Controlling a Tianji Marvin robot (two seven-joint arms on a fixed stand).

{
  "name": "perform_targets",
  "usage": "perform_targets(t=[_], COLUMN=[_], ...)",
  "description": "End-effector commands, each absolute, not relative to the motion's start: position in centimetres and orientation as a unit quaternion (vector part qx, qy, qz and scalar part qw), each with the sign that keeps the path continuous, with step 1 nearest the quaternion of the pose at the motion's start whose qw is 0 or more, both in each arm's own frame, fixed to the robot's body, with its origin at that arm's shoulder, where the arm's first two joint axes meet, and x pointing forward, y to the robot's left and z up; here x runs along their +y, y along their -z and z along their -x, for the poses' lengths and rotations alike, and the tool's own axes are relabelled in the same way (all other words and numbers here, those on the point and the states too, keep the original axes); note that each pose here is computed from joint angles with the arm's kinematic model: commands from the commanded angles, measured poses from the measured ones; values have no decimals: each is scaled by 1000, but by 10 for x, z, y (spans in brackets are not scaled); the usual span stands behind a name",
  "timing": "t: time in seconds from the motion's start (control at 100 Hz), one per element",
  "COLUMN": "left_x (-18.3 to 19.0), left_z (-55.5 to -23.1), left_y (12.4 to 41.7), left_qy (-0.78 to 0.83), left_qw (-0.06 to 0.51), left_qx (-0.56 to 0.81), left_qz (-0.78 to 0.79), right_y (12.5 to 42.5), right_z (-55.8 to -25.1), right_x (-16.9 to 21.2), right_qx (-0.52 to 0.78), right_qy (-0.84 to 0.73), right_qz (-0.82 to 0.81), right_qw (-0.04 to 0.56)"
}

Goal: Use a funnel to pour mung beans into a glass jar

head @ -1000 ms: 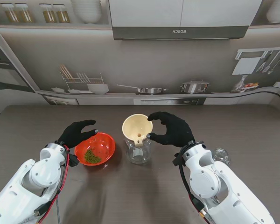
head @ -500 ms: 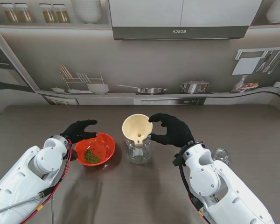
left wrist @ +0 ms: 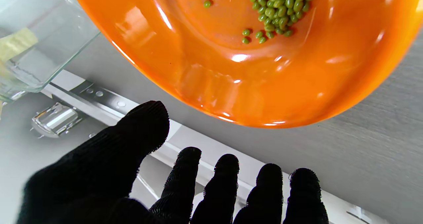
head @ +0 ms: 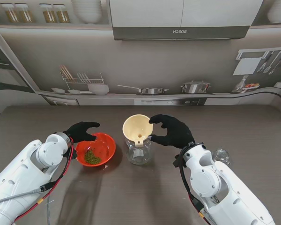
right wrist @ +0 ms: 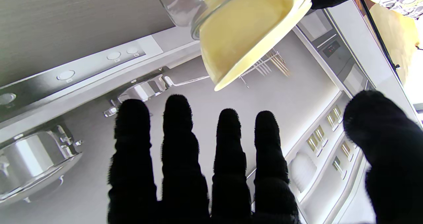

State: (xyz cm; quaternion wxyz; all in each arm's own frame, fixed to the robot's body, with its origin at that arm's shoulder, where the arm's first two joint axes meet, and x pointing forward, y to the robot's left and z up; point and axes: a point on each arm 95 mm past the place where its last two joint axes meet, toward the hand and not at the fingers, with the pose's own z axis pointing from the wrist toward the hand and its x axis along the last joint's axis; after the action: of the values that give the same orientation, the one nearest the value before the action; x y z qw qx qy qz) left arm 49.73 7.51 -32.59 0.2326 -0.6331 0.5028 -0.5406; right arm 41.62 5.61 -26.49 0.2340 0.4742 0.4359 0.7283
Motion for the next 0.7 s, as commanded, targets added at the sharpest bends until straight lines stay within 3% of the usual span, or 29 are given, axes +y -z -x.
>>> perform_targets(t=[0.0, 0.69], left_x=[76, 74], left_z=[-498, -516], left_y=[329, 341], left_qy=[529, 499], left_qw=[225, 210], left_qx=[509, 527], left_qz=[640, 655], right_y=[269, 271], right_z=[-414, -414], right_x=[60, 62], right_qx=[439, 430], right_qy=[-728, -732], right_qz=[-476, -480], right_qw=[225, 222])
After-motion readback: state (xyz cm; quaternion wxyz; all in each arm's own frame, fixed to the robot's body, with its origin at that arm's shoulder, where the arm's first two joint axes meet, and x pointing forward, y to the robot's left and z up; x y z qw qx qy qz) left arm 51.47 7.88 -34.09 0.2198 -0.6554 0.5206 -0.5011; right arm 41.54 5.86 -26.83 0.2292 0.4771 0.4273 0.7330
